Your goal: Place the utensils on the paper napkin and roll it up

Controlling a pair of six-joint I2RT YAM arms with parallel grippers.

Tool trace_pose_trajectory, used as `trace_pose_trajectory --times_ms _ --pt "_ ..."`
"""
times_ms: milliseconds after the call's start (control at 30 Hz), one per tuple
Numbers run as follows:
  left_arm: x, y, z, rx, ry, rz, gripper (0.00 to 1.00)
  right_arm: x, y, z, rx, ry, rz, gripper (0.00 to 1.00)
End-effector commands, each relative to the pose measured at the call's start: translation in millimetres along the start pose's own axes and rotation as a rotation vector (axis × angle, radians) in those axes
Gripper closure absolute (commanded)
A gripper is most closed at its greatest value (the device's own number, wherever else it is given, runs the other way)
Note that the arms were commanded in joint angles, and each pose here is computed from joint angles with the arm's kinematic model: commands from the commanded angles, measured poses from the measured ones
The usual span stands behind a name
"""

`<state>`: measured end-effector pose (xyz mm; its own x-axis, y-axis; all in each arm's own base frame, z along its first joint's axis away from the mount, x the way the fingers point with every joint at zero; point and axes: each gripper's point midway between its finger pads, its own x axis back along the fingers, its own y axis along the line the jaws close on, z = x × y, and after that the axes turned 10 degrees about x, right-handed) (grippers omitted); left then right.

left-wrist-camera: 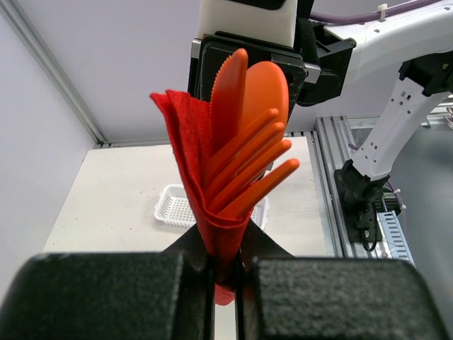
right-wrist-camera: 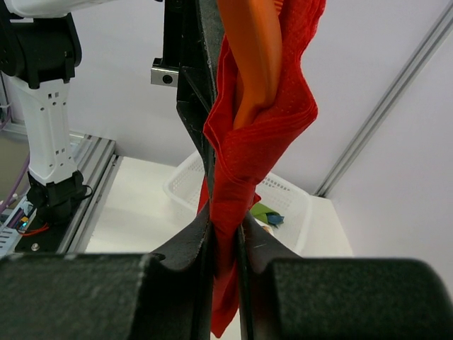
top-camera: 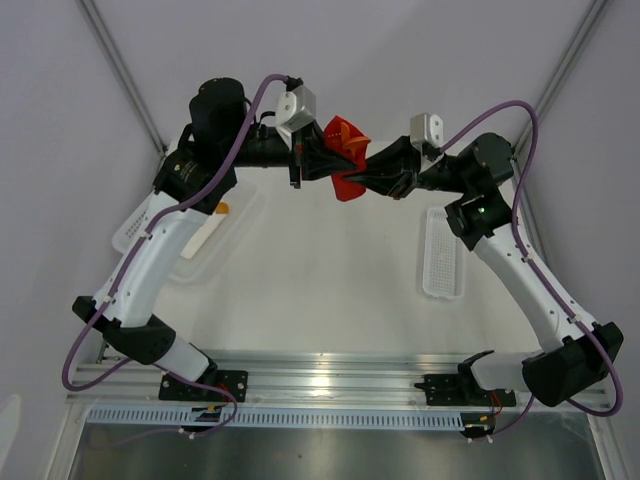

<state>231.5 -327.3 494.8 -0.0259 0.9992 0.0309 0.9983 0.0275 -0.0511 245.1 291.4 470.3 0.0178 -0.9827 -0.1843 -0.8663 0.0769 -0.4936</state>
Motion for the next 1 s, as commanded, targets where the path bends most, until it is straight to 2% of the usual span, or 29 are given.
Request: trace_pose_trajectory --times_ms 0,133,333,433,567,833,967 --pt "9.6 -18.3 -9.4 -0.017 -0.004 0.007 0.99 -1.8 -11.4 0.5 0.014 -0.006 0.052 0.91" --pt "11.1 -19.2 -8.8 -0.014 -0.006 0.01 0.99 -0.2 -11.8 6.7 -0.029 0.004 0.052 0.88" --pt "12.2 -15.6 -8.5 -0.02 -0.005 -0.003 0.99 5.1 -16.1 12.7 -0.057 0.019 0.081 0.63" --pt "13.8 -13.6 -7.7 -0.026 -0.001 -0.012 0.99 7.0 -16.6 18.7 -0.072 0.033 0.083 0.57" --pt "14.7 -10.7 -7.8 -0.028 -0.002 -0.019 0.99 7.9 -18.4 23.2 -0.093 0.038 0.083 0.55" --pt "18.5 3.4 -8.9 -0.054 -0.003 -0.079 0.99 20.9 -7.2 35.6 -0.161 0.083 0.014 0.38" --pt "21.4 10.9 -6.4 -0.057 0.006 -0.119 0.99 37.6 -5.2 39.4 -0.168 0.139 0.038 0.36"
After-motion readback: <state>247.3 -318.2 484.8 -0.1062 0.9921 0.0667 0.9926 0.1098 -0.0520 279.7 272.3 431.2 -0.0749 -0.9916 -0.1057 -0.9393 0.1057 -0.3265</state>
